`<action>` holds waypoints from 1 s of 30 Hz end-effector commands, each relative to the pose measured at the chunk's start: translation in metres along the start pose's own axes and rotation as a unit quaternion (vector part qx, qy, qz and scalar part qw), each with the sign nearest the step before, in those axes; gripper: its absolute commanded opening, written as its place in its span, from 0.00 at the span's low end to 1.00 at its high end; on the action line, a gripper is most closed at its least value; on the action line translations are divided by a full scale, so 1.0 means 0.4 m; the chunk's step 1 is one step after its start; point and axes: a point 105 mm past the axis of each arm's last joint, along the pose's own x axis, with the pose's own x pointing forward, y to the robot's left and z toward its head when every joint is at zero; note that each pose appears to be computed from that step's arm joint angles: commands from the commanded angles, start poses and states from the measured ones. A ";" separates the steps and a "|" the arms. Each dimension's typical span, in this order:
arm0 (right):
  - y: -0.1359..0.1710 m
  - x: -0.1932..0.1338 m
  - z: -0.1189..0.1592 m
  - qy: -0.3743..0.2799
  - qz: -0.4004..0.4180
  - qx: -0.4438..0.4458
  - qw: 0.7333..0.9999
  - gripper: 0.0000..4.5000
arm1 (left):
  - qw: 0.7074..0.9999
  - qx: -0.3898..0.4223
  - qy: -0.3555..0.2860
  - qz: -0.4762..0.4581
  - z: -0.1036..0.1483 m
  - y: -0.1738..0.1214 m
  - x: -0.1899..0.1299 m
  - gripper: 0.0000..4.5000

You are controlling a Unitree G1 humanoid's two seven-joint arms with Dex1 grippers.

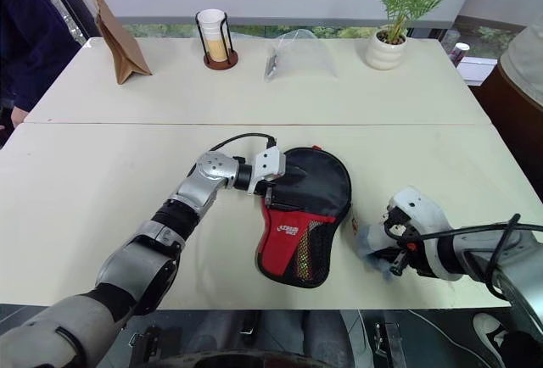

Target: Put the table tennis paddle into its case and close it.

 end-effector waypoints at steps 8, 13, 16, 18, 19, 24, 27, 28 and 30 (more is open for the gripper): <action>0.050 -0.032 -0.027 0.036 0.053 -0.104 0.993 0.05 | 0.997 -0.029 0.064 -0.010 -0.084 -0.029 0.006 0.98; 0.080 -0.038 -0.037 0.044 0.087 -0.150 0.984 0.05 | 0.997 -0.030 0.066 -0.007 -0.087 -0.027 0.006 0.98; 0.092 -0.033 -0.033 0.034 0.098 -0.159 0.982 0.05 | 0.997 -0.030 0.067 -0.004 -0.087 -0.025 0.007 0.98; 0.102 -0.030 -0.029 0.028 0.106 -0.173 0.979 0.05 | 0.997 -0.030 0.066 -0.004 -0.086 -0.025 0.008 0.98; 0.107 -0.025 -0.027 0.028 0.109 -0.186 0.976 0.05 | 0.997 -0.030 0.066 -0.004 -0.085 -0.025 0.008 0.98; 0.120 -0.017 -0.026 0.029 0.122 -0.235 0.964 0.05 | 0.997 -0.030 0.067 -0.004 -0.086 -0.025 0.006 0.98; 0.123 -0.015 -0.036 0.040 0.128 -0.242 0.961 0.05 | 0.997 -0.031 0.069 -0.005 -0.088 -0.026 0.005 0.98; 0.129 -0.012 -0.042 0.043 0.132 -0.241 0.960 0.05 | 0.997 -0.031 0.070 -0.005 -0.090 -0.028 0.004 0.98; 0.142 -0.009 -0.051 0.045 0.142 -0.242 0.959 0.05 | 0.997 -0.031 0.072 -0.007 -0.093 -0.032 0.005 0.98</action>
